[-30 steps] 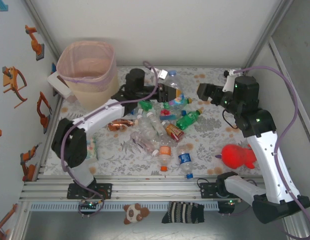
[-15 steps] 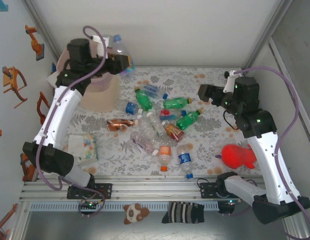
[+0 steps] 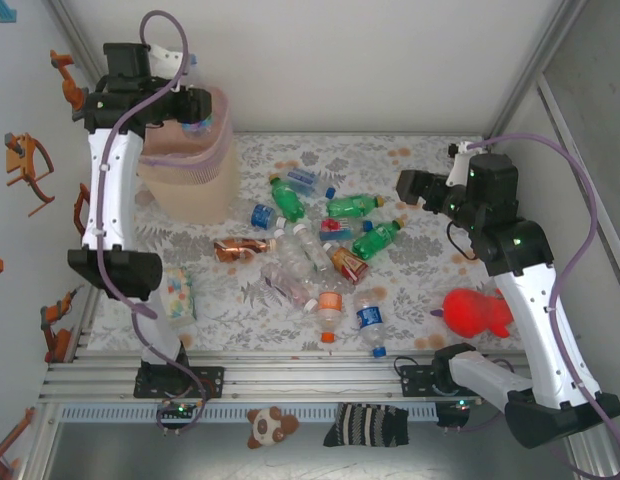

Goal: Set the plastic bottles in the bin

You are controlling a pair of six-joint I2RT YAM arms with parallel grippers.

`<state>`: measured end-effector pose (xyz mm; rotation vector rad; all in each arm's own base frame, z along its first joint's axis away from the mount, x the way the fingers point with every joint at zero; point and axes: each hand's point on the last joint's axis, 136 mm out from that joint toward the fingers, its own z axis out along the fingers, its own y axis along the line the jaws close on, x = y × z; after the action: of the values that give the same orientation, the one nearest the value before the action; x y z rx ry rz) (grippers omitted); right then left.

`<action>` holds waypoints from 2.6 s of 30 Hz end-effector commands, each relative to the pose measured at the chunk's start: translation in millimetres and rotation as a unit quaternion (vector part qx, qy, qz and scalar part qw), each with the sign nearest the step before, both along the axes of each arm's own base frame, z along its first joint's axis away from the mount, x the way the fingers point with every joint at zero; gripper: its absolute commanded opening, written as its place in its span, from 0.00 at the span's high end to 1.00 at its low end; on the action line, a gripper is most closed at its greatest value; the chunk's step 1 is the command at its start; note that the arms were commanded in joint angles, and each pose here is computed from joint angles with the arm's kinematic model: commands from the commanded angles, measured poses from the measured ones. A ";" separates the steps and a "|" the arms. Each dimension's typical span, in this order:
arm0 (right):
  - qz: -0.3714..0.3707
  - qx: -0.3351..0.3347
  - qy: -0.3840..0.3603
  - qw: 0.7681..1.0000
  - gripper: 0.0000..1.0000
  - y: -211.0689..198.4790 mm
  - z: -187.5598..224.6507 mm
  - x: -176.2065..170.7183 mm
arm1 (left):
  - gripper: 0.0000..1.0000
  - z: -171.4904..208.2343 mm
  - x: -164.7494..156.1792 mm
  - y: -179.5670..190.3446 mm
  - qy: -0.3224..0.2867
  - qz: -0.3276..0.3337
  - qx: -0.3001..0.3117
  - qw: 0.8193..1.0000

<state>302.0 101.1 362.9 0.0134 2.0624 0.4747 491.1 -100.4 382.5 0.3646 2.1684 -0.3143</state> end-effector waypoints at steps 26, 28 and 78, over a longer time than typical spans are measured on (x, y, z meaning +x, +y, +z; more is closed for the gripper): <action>0.001 -0.020 0.009 1.000 0.06 -1.8 -11.8 -2.5 | 0.31 -180.5 18.8 6.8 0.240 -0.035 0.019 0.970; 0.001 -0.020 0.010 1.000 0.06 -2.2 -12.3 -3.0 | 0.28 -180.2 19.9 6.0 0.239 -0.034 0.016 0.970; 0.147 -0.163 0.422 0.880 0.20 68.1 -259.2 -118.9 | 0.23 28.5 -129.6 -18.7 -0.070 -0.052 -0.226 0.970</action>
<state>190.2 168.0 119.1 -0.3745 2.9649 0.3530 369.1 -109.8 376.9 0.2310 2.0340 -0.6913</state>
